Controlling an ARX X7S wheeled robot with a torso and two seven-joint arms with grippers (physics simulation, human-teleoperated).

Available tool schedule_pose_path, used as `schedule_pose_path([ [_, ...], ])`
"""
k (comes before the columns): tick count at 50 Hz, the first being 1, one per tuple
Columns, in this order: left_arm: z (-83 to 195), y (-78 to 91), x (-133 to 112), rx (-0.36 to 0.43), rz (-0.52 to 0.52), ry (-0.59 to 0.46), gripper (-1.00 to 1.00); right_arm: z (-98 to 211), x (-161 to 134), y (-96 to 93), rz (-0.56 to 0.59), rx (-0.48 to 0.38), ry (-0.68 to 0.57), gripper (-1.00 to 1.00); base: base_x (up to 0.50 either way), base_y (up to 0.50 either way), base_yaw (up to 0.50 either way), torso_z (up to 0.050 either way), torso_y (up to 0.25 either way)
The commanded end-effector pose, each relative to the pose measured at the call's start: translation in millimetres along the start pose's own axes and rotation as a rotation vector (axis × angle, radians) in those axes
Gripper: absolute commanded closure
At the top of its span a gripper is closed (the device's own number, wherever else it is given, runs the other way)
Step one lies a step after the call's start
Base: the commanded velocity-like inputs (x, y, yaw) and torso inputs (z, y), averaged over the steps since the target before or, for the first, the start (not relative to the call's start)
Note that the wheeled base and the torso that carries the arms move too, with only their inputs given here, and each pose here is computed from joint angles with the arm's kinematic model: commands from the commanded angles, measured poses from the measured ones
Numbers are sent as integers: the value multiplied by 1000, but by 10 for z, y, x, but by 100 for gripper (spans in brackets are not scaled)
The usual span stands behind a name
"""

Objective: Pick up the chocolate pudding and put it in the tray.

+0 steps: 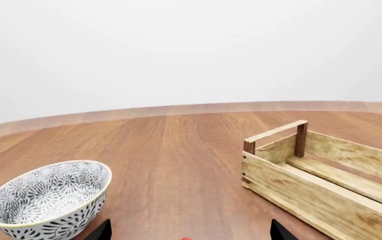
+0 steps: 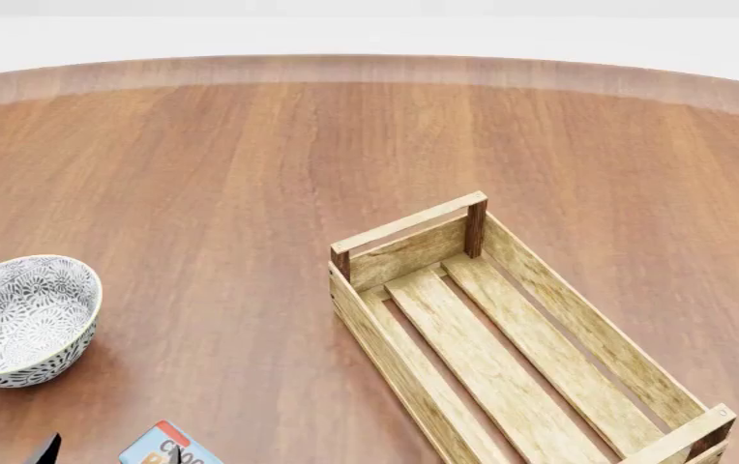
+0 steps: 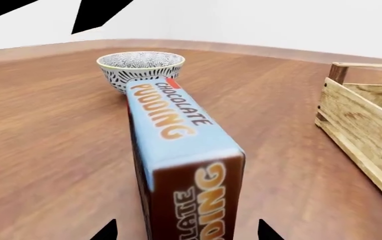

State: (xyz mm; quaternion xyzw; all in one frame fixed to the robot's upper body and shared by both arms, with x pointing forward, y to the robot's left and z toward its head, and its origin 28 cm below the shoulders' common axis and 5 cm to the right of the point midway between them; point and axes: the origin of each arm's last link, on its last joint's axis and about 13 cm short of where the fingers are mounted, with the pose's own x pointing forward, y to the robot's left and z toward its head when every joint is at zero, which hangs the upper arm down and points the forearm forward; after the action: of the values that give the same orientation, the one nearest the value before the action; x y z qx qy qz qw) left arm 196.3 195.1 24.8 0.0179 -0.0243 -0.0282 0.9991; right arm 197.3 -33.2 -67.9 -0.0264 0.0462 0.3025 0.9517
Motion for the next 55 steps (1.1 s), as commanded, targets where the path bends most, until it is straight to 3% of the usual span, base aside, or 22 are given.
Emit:
schedule_pose_path([
  [1, 15, 2, -8, -2, 0, -3, -100, 5, 79, -10, -14, 7, -20, -100, 0, 0, 0, 0, 0],
  [46, -5, -50, -3, 3, -18, 3, -100, 4, 289, -53, -3, -5, 13, -100, 0, 0, 0, 0, 0],
  [47, -4, -53, -10, 4, -19, 3, -100, 8, 293, -54, -5, -5, 10, 100, 0, 0, 0, 0, 0],
  [55, 5, -44, -14, 2, -16, -1, -100, 48, 290, -84, -15, -15, 2, 100, 0, 0, 0, 0, 0],
])
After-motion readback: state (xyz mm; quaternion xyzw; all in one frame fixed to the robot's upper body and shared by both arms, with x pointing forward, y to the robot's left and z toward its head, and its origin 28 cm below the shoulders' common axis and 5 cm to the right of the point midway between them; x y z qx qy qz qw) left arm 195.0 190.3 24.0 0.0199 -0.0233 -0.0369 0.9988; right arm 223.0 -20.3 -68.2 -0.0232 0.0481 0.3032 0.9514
